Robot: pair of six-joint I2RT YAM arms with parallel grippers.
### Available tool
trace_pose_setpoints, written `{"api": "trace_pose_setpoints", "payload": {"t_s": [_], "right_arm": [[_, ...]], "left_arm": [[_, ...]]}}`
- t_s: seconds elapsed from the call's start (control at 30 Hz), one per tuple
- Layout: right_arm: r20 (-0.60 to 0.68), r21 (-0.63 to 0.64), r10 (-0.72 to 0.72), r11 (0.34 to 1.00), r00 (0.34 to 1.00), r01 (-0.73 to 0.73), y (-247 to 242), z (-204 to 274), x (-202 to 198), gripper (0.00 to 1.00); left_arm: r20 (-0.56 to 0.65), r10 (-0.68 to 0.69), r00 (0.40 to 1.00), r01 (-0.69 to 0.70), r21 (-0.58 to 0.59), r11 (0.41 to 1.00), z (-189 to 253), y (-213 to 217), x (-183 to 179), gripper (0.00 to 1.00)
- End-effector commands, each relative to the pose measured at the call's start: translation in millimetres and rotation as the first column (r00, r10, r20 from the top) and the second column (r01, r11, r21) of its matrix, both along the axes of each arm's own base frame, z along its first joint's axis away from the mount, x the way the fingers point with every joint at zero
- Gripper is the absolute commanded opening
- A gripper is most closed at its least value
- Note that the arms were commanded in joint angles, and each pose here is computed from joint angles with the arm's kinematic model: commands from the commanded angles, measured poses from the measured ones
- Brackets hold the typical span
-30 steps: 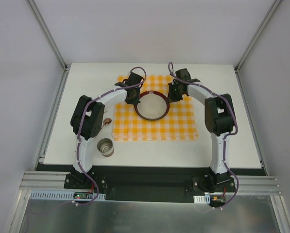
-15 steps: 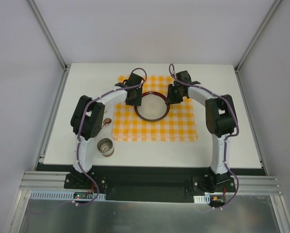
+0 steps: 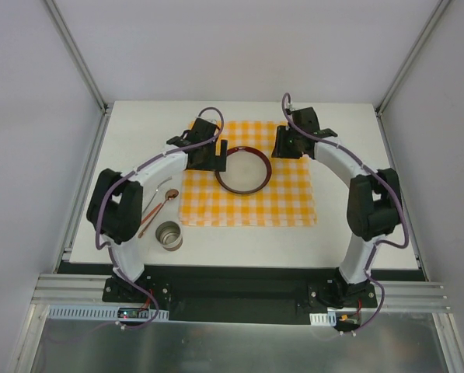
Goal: Set the dinner table for one person
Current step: Move the plate onto the napkin, then move the napkin to the center of the board.
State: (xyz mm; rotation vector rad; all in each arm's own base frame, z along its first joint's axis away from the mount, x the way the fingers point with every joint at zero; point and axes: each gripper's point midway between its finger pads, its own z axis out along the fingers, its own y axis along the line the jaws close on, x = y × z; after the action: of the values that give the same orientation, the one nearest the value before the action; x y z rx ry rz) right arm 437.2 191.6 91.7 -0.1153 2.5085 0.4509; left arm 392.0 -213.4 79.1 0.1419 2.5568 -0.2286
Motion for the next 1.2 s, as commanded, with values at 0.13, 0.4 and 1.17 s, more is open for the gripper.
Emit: {"api": "trace_pose_setpoints", "payload": {"t_s": [0.13, 0.4, 1.17], "right_arm": [[0.069, -0.04, -0.031, 0.999, 0.997, 0.033, -16.5, 24.4, -27.8, 0.0], [-0.005, -0.042, -0.06, 0.997, 0.998, 0.06, -21.7, -18.6, -47.4, 0.0], [-0.14, -0.011, -0.127, 0.992, 0.982, 0.127, -25.5, -81.2, -85.7, 0.01]], "left_arm": [[0.028, 0.008, 1.0, -0.007, -0.043, 0.999, 24.8, 1.1, -24.0, 0.27], [-0.051, -0.014, 0.999, 0.014, 0.003, 1.0, -10.3, -6.6, -39.6, 0.0], [-0.207, 0.042, 0.977, -0.016, 0.126, 0.992, -88.6, 24.2, -82.5, 0.0]]}}
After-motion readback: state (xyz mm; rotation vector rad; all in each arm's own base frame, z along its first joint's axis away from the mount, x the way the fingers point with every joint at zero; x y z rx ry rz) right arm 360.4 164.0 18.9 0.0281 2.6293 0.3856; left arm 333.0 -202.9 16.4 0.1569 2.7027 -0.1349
